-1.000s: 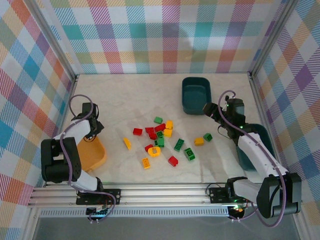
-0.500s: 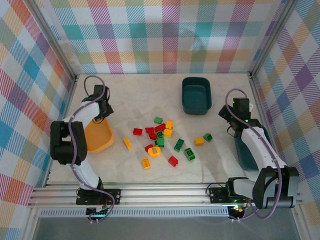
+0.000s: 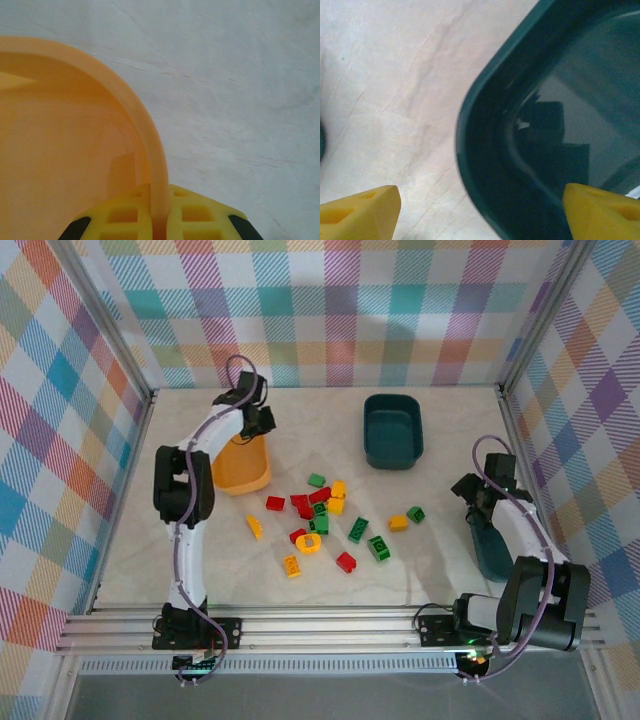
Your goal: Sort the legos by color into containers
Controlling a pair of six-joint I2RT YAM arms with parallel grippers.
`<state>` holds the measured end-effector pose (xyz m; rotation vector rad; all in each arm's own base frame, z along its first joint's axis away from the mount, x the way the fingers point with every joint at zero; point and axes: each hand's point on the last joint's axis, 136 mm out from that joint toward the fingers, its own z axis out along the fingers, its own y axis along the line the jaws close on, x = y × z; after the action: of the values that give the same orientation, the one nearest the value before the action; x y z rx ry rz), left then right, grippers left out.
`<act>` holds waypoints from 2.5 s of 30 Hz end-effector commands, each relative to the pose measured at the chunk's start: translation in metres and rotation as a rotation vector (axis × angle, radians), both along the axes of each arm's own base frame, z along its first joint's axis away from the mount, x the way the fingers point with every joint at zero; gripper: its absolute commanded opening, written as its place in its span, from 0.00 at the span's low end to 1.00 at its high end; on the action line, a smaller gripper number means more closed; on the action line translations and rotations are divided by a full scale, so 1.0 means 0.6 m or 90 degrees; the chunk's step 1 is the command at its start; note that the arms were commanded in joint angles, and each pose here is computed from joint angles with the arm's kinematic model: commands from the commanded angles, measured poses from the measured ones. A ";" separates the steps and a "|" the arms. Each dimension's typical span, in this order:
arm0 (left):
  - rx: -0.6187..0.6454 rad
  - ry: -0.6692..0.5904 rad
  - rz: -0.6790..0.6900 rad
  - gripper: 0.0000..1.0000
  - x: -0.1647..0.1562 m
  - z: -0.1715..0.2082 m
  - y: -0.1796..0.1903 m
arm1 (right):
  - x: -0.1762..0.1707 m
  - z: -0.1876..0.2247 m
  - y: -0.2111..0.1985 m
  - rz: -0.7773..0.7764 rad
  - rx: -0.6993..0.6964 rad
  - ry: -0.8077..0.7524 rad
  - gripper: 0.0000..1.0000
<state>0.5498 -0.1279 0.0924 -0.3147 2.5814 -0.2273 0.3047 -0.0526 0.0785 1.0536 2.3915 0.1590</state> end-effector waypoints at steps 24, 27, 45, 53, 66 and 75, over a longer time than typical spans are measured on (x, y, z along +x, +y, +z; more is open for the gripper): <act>-0.033 -0.087 -0.034 0.71 -0.124 0.127 -0.029 | 0.002 0.013 0.038 0.103 -0.020 0.045 0.75; -0.013 -0.089 0.021 0.73 -0.156 0.101 0.030 | -0.003 0.002 0.041 0.113 -0.027 0.058 0.68; -0.076 0.003 0.081 0.64 -0.183 -0.023 0.120 | 0.025 -0.009 0.051 0.160 -0.135 0.109 0.01; -0.055 0.020 0.077 0.34 -0.172 -0.049 0.124 | 0.083 0.146 0.082 0.176 -0.201 -0.056 0.00; -0.023 0.007 0.080 0.00 -0.158 -0.046 0.134 | 0.199 0.337 0.450 0.487 -0.197 -0.301 0.00; -0.008 -0.007 0.052 0.00 -0.151 -0.034 0.123 | 0.304 0.304 0.665 0.600 -0.163 -0.305 0.00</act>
<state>0.4546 -0.0504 0.0652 -0.4628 2.5618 -0.2216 0.4798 0.3253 0.2463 -0.2098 2.2002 0.3504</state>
